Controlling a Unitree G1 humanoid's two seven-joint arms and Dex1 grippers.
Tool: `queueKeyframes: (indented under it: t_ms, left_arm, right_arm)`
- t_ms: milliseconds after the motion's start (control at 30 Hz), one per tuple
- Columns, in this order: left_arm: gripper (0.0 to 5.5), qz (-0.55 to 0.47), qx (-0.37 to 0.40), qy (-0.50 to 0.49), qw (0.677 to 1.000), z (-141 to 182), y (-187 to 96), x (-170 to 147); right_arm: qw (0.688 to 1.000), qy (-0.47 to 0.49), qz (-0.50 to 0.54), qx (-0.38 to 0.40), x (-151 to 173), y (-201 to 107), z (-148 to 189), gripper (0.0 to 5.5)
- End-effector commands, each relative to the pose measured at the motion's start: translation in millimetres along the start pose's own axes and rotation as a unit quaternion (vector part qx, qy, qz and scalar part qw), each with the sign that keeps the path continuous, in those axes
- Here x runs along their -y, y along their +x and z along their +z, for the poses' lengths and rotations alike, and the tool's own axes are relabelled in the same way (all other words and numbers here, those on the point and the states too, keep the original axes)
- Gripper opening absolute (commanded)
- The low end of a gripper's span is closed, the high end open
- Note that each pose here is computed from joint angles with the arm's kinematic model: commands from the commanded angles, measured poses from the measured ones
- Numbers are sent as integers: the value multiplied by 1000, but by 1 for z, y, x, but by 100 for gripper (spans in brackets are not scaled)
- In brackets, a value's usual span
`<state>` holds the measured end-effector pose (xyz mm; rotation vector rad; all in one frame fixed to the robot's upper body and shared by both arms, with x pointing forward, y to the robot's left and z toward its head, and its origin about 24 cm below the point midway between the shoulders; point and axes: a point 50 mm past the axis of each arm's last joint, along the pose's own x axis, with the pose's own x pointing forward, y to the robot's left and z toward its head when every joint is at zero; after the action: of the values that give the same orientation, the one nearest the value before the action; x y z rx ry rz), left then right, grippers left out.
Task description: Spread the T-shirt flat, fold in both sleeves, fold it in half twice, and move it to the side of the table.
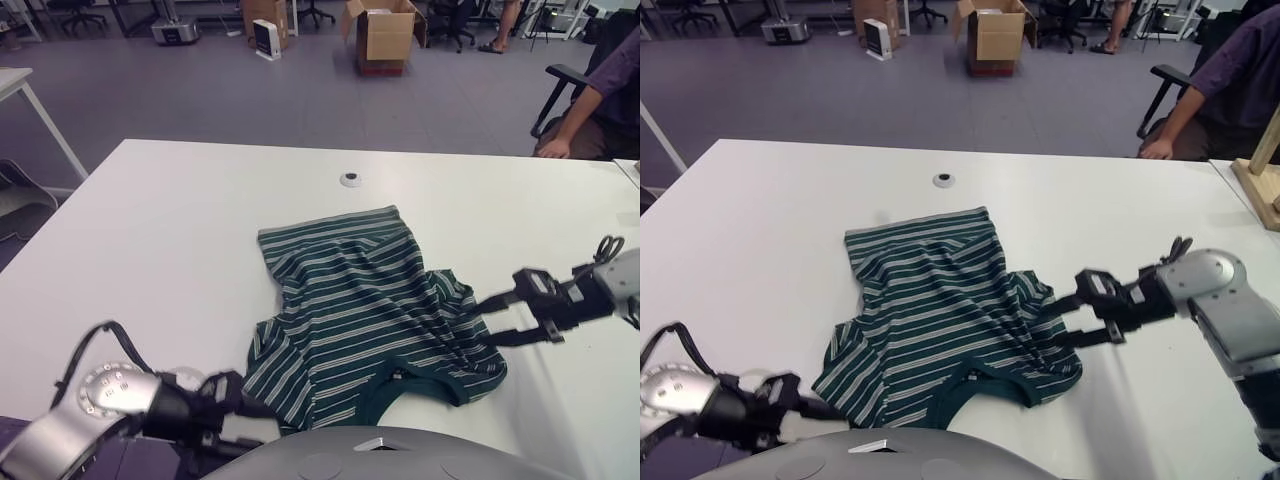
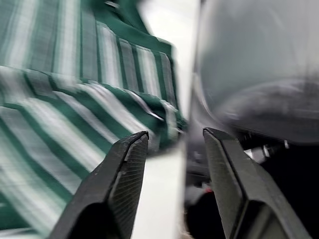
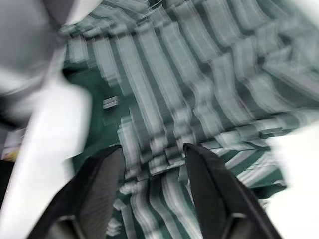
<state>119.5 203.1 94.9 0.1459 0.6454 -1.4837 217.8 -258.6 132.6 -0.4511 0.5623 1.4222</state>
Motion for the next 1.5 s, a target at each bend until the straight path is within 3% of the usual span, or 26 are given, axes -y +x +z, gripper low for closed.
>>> queueKeyframes:
  t_ms: [33, 133, 267, 433, 533, 633, 733, 867, 1067, 1200, 1267, 1367, 1500]
  left_arm:
    - [266, 86, 103, 56, 989, 50, -30, -41]
    - [266, 231, 137, 95, 959, 69, -27, -98]
    - [266, 355, 124, 83, 923, 71, -4, -168]
    - [266, 420, 49, 10, 906, 51, 25, -229]
    - [266, 368, -102, 1, 924, 9, 43, -231]
    - [266, 344, -213, 47, 913, -14, 40, -229]
    - [266, 433, -180, 86, 879, 8, 30, -243]
    - [266, 547, -83, 126, 824, 44, 21, -255]
    - [266, 563, 59, 138, 813, 68, -10, -252]
    - [266, 485, 129, 174, 847, 80, -6, -239]
    - [266, 410, 142, 192, 880, 76, 16, -217]
    - [266, 280, 119, 212, 929, 58, 54, -153]
    - [266, 181, 44, 205, 961, 27, 56, -96]
  right_arm:
    - [995, -7, -95, -26, 28, 30, -22, 274]
    - [992, -21, -76, -94, 21, 46, -49, 274]
    - [984, -32, -51, -169, 16, 39, -69, 274]
    - [990, -27, -31, -138, 18, 30, -55, 274]
    - [993, -35, -53, -104, 27, 28, -41, 274]
    - [998, -28, -54, -28, 30, 26, -15, 274]
    - [997, -22, -68, 36, 36, 22, 7, 274]
    - [987, -45, -145, 60, 64, 36, 23, 274]
    - [970, -61, -212, 99, 90, 81, 41, 274]
    - [959, -60, -272, 59, 105, 115, 33, 274]
    - [956, -29, -288, 43, 113, 130, 25, 274]
    - [940, 65, -327, 72, 129, 143, 20, 274]
    - [944, 64, -323, 23, 133, 149, 9, 274]
